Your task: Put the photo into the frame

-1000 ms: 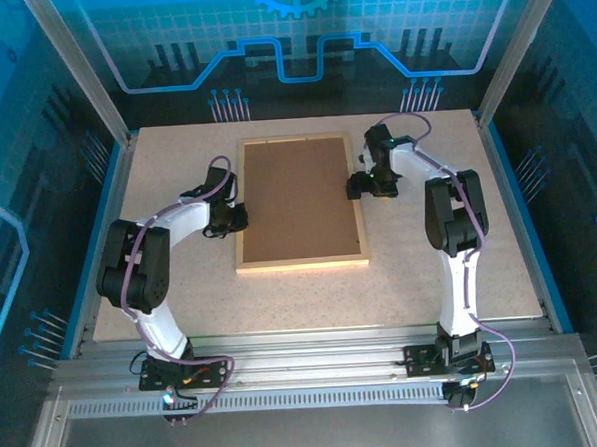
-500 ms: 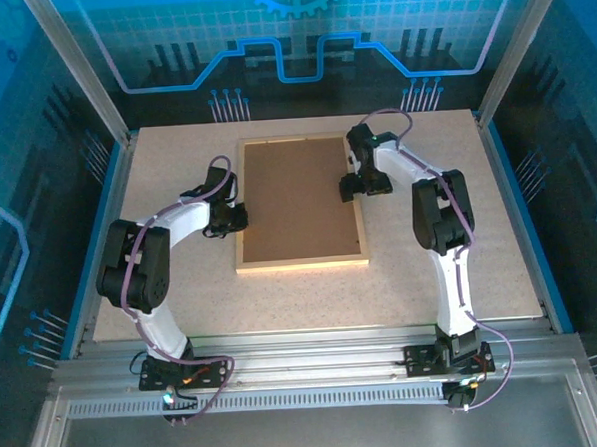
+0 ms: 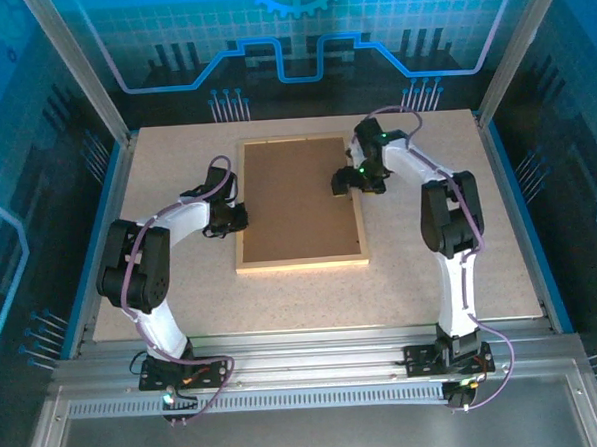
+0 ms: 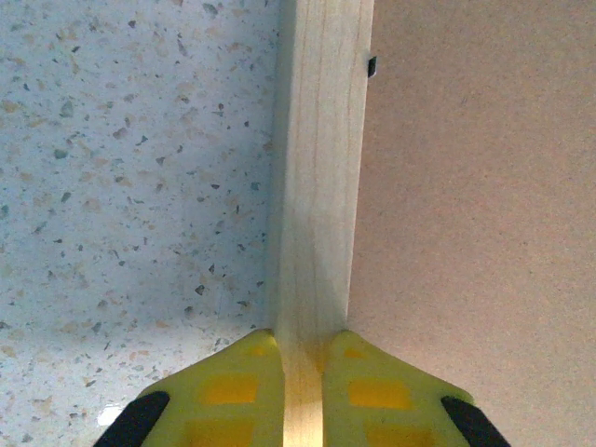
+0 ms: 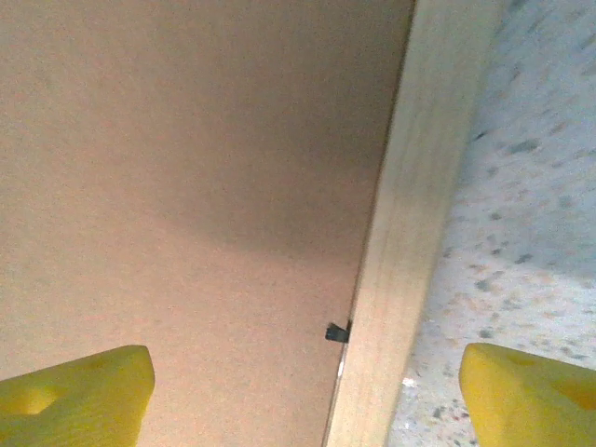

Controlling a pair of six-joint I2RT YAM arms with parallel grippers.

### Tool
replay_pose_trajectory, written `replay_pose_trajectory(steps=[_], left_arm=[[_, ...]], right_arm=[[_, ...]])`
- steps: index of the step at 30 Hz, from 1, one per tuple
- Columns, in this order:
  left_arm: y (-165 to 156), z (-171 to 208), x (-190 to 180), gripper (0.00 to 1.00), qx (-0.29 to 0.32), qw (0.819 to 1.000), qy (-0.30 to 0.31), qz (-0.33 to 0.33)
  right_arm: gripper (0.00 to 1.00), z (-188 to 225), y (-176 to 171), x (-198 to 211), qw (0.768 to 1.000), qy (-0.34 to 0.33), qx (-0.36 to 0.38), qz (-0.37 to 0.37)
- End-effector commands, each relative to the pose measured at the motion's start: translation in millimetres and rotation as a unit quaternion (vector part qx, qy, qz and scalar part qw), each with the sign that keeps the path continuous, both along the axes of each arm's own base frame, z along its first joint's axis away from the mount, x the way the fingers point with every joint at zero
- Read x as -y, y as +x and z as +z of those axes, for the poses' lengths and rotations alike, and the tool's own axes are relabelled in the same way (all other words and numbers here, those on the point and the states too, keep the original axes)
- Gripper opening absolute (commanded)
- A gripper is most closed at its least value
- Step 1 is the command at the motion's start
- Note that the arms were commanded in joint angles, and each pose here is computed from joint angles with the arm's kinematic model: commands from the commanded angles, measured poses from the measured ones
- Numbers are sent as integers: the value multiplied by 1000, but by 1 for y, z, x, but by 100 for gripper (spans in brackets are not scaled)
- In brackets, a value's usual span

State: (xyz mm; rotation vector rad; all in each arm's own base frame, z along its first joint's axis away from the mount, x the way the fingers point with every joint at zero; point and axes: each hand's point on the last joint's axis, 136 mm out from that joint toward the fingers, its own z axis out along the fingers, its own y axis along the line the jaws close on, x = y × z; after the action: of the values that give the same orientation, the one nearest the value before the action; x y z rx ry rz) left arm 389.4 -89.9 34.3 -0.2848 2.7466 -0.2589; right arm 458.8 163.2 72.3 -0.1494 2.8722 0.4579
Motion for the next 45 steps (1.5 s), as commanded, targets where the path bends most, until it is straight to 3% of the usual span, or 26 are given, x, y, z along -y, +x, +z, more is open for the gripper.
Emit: replay_pose_trajectory(steps=[1,8,12,22,45], left_arm=[[-11,-14,-1,6,-36,999,6,-13],[-13,-11,-2,5,-34,999,9,-16],[-17,-13,-2,5,-40,999,7,-18],[-20,-15,-1,4,-47,999,5,-21],[-20,-16,1,4,-47,999,2,-23]], right_arm=[[86,36,16,21,998,18,48,-26],[82,27,48,45,996,-13,65,-53],[77,18,68,46,996,-16,71,-60],[75,-12,104,42,995,-18,61,-76],[75,-38,119,43,995,-31,51,-78]])
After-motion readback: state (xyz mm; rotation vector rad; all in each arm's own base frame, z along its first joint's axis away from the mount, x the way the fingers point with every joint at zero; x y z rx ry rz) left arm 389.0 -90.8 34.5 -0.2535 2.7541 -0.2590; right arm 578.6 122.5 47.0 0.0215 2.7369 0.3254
